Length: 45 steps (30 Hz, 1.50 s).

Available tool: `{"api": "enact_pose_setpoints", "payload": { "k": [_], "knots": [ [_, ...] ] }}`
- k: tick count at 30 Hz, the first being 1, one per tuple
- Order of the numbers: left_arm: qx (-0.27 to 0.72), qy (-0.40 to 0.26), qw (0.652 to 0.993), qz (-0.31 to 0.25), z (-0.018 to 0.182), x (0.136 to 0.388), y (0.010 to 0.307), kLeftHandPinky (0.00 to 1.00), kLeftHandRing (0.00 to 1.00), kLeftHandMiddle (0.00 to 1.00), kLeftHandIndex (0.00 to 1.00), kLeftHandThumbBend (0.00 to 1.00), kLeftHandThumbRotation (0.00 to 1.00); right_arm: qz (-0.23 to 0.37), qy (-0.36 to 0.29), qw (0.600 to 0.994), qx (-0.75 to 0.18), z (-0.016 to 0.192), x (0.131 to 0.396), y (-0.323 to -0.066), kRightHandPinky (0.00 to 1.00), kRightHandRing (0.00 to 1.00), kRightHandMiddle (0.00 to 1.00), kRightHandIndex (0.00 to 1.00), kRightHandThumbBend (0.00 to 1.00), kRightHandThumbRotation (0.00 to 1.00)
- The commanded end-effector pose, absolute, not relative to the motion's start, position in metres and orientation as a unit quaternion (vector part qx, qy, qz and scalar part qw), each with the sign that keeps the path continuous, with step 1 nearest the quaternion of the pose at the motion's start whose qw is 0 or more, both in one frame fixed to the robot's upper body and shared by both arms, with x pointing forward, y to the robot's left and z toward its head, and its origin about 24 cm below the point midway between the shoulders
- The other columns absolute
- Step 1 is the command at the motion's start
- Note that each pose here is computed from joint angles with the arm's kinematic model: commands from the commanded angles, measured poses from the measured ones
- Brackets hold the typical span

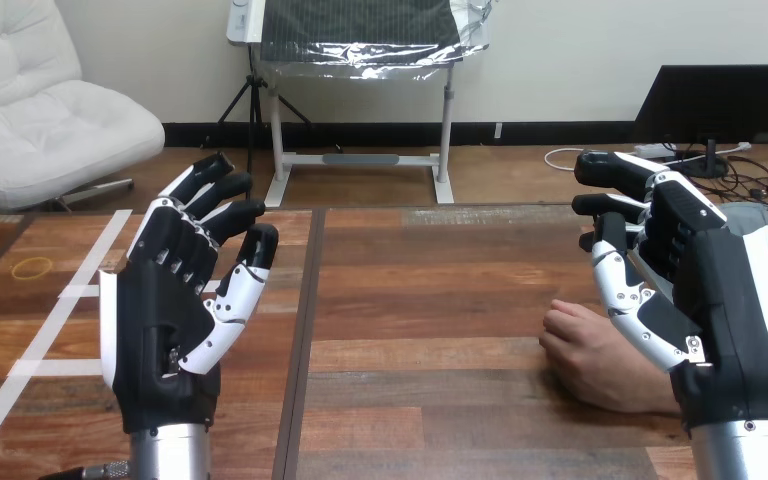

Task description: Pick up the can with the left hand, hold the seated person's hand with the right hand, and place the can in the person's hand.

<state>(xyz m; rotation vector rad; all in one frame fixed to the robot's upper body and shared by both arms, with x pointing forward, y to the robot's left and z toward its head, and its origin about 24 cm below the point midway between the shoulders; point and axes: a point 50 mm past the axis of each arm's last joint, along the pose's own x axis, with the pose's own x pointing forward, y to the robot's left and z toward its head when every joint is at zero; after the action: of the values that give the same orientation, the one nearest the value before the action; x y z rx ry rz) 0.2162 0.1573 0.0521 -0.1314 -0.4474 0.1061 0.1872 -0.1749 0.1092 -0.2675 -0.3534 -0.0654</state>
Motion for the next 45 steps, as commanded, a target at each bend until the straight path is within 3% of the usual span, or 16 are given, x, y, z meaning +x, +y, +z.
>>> {"api": "enact_pose_setpoints", "payload": {
  "k": [1,45],
  "knots": [
    [-0.073,-0.255,0.963,0.045,0.0650,0.2199,0.1518,0.72,0.68,0.72,0.74,0.53,0.22,-0.027,-0.204,0.970,-0.127,0.1204,0.1930,-0.1732,0.58,0.72,0.77,0.72,0.10,0.00],
    [-0.069,-0.259,0.962,0.043,0.0668,0.2212,0.1522,0.72,0.69,0.73,0.74,0.53,0.21,-0.026,-0.204,0.970,-0.130,0.1215,0.1936,-0.1734,0.59,0.72,0.77,0.72,0.11,0.00]
  ]
}}
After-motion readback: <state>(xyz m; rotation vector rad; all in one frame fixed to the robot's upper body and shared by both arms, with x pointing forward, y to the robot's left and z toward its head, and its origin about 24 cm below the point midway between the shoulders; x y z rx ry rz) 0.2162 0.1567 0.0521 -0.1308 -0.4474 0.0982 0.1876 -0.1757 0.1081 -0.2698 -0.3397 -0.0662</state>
